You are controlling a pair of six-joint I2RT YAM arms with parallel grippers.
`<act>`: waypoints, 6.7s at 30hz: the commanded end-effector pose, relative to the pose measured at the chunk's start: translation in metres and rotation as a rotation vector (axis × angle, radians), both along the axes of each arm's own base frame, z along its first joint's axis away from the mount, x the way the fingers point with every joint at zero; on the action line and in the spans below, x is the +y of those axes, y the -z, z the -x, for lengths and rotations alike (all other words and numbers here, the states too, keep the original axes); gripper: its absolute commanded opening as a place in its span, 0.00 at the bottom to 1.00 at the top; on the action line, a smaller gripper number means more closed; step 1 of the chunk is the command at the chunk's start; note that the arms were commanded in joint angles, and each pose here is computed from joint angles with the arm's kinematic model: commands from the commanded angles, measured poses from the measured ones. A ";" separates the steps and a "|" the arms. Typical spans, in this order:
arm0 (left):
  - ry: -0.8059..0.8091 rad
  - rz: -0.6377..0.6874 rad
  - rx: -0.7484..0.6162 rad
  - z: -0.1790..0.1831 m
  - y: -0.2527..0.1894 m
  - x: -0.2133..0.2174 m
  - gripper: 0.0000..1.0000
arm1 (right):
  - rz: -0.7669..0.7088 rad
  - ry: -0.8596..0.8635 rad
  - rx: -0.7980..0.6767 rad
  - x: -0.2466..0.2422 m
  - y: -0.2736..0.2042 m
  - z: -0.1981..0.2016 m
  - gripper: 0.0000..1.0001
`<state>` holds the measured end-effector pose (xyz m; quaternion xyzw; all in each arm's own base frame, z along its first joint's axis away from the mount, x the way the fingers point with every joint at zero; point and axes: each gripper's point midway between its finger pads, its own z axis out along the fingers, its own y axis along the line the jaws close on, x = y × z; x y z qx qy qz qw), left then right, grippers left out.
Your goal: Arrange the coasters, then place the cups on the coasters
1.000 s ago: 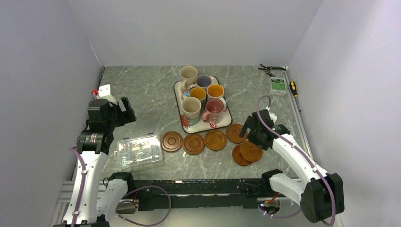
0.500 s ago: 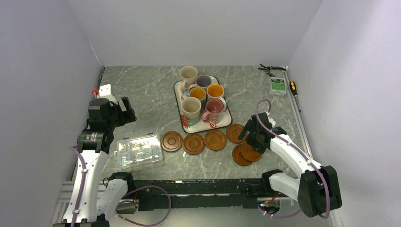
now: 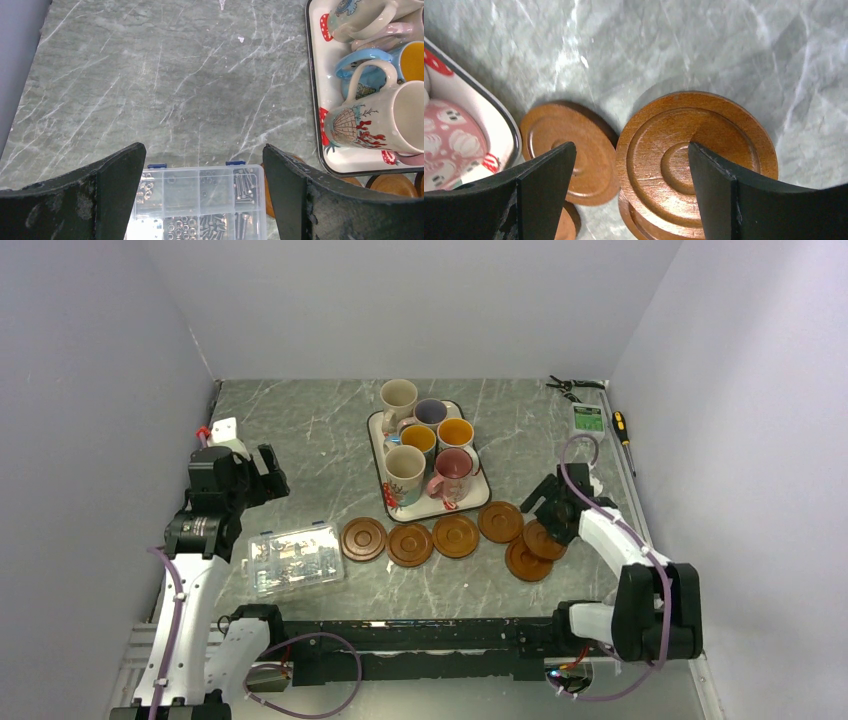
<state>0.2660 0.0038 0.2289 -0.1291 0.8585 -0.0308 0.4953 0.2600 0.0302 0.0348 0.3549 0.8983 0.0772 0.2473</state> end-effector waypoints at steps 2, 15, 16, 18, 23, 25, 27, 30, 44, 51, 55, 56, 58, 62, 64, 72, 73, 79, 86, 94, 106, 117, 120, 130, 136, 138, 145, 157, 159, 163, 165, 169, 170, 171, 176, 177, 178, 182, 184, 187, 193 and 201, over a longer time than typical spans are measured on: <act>0.011 0.012 -0.034 -0.006 -0.010 -0.003 0.94 | 0.035 0.047 0.027 -0.026 0.018 -0.012 0.87; 0.008 0.011 -0.025 -0.006 -0.009 -0.003 0.94 | 0.038 0.004 -0.010 -0.032 0.020 -0.065 0.84; 0.006 0.011 -0.026 -0.006 -0.009 -0.002 0.94 | 0.030 -0.006 -0.005 -0.030 0.022 -0.069 0.83; 0.006 0.010 -0.028 -0.006 -0.010 -0.002 0.94 | 0.012 -0.021 0.004 -0.026 0.028 -0.073 0.82; 0.005 0.010 -0.028 -0.006 -0.009 -0.002 0.94 | -0.054 -0.061 0.010 -0.009 0.040 -0.078 0.80; 0.007 0.011 -0.029 -0.006 -0.010 -0.003 0.94 | -0.054 -0.082 0.014 -0.002 0.042 -0.080 0.80; 0.006 0.010 -0.027 -0.006 -0.009 -0.003 0.94 | -0.051 -0.098 0.012 0.004 0.043 -0.083 0.80; 0.006 0.010 -0.026 -0.006 -0.009 -0.002 0.94 | -0.050 -0.123 0.011 0.014 0.045 -0.090 0.80; 0.002 0.008 -0.026 -0.006 -0.009 -0.002 0.94 | -0.058 -0.195 -0.067 0.053 0.024 -0.117 0.79; 0.002 0.009 -0.030 -0.006 -0.010 -0.002 0.94 | -0.046 -0.201 -0.104 0.059 0.005 -0.118 0.78; 0.001 0.009 -0.033 -0.005 -0.011 -0.002 0.94 | -0.040 -0.200 -0.129 0.058 -0.013 -0.116 0.78; 0.001 0.009 -0.034 -0.005 -0.011 -0.002 0.94 | -0.035 -0.199 -0.135 0.057 -0.018 -0.115 0.78; 0.001 0.008 -0.034 -0.005 -0.011 -0.002 0.94 | -0.007 -0.187 -0.143 0.051 -0.028 -0.111 0.78; 0.002 0.009 -0.036 -0.005 -0.011 -0.002 0.94 | 0.074 -0.163 -0.148 0.034 -0.044 -0.099 0.79; 0.003 0.010 -0.036 -0.005 -0.012 -0.002 0.94 | 0.109 -0.158 -0.139 0.025 -0.047 -0.091 0.80; 0.017 0.011 -0.038 -0.005 -0.012 -0.006 0.94 | 0.120 -0.084 -0.071 -0.019 -0.024 -0.065 0.85; 0.027 0.011 -0.037 -0.005 -0.011 -0.009 0.94 | 0.107 -0.085 -0.066 -0.020 -0.021 -0.063 0.86; 0.033 0.013 -0.035 -0.005 -0.011 -0.010 0.94 | 0.017 -0.088 -0.078 -0.022 -0.006 -0.062 0.88; 0.030 0.012 -0.036 -0.006 -0.011 -0.009 0.94 | -0.050 -0.115 -0.072 -0.014 0.008 -0.070 0.82; 0.029 0.009 -0.034 -0.005 -0.011 -0.009 0.94 | -0.089 -0.157 -0.080 -0.006 0.013 -0.080 0.79; 0.028 0.009 -0.037 -0.005 -0.012 -0.009 0.94 | 0.044 -0.074 -0.076 -0.030 -0.018 -0.050 0.88; 0.040 0.013 -0.046 -0.004 -0.014 -0.011 0.94 | -0.161 -0.175 0.032 0.023 -0.006 0.020 0.89; 0.041 0.014 -0.047 -0.004 -0.014 -0.012 0.94 | -0.169 -0.179 0.032 0.027 -0.008 0.027 0.88; 0.041 0.014 -0.044 -0.004 -0.013 -0.012 0.94 | -0.190 -0.123 0.032 0.027 0.015 0.023 0.88; 0.054 0.016 -0.043 -0.005 -0.013 -0.014 0.94 | -0.089 -0.032 0.014 0.005 0.020 0.012 0.88; 0.083 0.022 -0.044 -0.006 -0.013 -0.018 0.94 | -0.077 -0.016 -0.010 0.002 0.014 0.003 0.88; 0.090 0.021 -0.038 -0.007 -0.011 -0.019 0.94 | 0.054 0.075 -0.012 -0.031 0.007 -0.015 0.89; 0.099 0.027 -0.027 -0.009 -0.008 -0.021 0.94 | 0.027 0.165 -0.076 -0.068 0.008 -0.054 0.89; 0.099 0.027 -0.027 -0.009 -0.008 -0.021 0.94 | 0.027 0.182 -0.084 -0.075 0.009 -0.061 0.89; 0.100 0.026 -0.025 -0.009 -0.008 -0.021 0.94 | 0.032 0.200 -0.111 -0.085 0.008 -0.076 0.88; 0.100 0.026 -0.024 -0.009 -0.008 -0.021 0.94 | 0.036 0.196 -0.129 -0.088 0.007 -0.085 0.88; 0.099 0.028 -0.019 -0.009 -0.007 -0.021 0.94 | 0.049 0.194 -0.126 -0.094 0.010 -0.101 0.87; 0.097 0.030 -0.018 -0.008 -0.007 -0.021 0.94 | 0.054 0.195 -0.119 -0.096 0.011 -0.104 0.86; 0.098 0.029 -0.018 -0.008 -0.007 -0.021 0.94 | 0.058 0.195 -0.117 -0.097 0.012 -0.107 0.86; 0.097 0.030 -0.014 -0.008 -0.006 -0.021 0.94 | 0.059 0.174 -0.106 -0.100 0.018 -0.128 0.85; 0.097 0.030 -0.014 -0.008 -0.006 -0.021 0.94 | 0.053 0.169 -0.104 -0.100 0.019 -0.131 0.85; 0.098 0.030 -0.013 -0.008 -0.006 -0.021 0.94 | 0.051 0.167 -0.102 -0.099 0.021 -0.134 0.85; 0.098 0.029 -0.015 -0.008 -0.007 -0.021 0.94 | 0.060 0.142 -0.107 -0.094 0.021 -0.147 0.85; 0.098 0.029 -0.014 -0.009 -0.006 -0.021 0.94 | 0.060 0.123 -0.107 -0.089 0.022 -0.155 0.85; 0.099 0.027 -0.018 -0.009 -0.007 -0.021 0.94 | 0.067 0.098 -0.109 -0.080 0.022 -0.166 0.85; 0.098 0.029 -0.015 -0.009 -0.006 -0.021 0.94 | 0.064 0.035 -0.115 -0.056 0.024 -0.188 0.84; 0.098 0.029 -0.014 -0.009 -0.006 -0.021 0.94 | 0.058 -0.048 -0.120 -0.019 0.028 -0.206 0.84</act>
